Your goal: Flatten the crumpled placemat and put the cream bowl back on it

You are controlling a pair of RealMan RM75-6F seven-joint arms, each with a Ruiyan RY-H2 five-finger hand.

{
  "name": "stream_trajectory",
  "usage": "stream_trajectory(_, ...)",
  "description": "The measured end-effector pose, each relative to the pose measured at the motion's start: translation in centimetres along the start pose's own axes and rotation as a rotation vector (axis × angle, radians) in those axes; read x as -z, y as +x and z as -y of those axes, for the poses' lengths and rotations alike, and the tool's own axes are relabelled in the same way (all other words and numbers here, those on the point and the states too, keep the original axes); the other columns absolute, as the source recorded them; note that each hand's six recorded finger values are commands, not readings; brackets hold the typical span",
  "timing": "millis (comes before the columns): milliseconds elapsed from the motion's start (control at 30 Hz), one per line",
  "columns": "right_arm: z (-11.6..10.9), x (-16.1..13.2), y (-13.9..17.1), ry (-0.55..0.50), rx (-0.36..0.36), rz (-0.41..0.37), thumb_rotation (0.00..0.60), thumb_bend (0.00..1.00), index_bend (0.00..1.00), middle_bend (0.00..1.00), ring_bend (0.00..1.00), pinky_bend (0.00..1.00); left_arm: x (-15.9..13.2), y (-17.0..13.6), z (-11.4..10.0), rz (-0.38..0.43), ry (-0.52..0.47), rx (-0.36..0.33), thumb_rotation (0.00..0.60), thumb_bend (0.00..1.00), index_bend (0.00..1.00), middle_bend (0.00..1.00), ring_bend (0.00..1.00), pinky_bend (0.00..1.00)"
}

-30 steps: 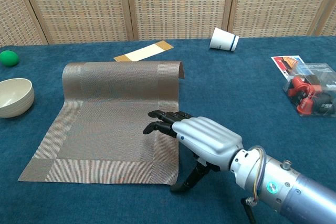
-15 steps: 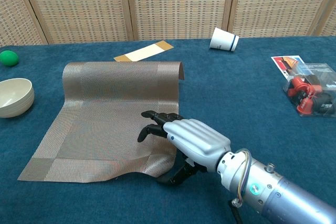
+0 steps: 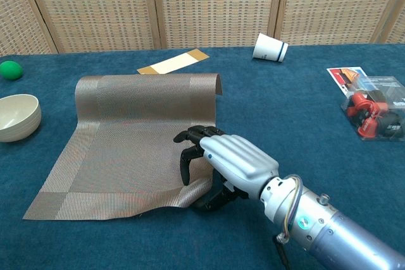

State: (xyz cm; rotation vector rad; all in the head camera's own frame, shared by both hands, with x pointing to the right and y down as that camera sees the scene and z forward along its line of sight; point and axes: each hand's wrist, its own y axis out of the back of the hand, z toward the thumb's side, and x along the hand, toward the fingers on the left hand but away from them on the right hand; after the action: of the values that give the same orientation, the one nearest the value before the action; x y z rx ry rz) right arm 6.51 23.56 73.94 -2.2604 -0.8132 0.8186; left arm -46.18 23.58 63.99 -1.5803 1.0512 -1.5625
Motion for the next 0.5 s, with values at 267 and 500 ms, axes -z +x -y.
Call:
stream_trajectory(267, 0.1, -0.01, 0.2, -0.011, 0.003, 0.003, 0.6, 0.44, 0.6, 0.22, 0.0, 0.0, 0.0, 0.02, 0.08, -0.001, -0.003, 0.002, 0.6, 0.09, 0.13, 0.0, 0.0, 0.0)
stream_trajectory(500, -0.23, -0.36, 0.22, -0.013, 0.022, -0.004, 0.6, 0.53, 0.66, 0.25, 0.0, 0.0, 0.02, 0.04, 0.18, -0.004, -0.005, 0.003, 0.6, 0.09, 0.13, 0.0, 0.0, 0.0)
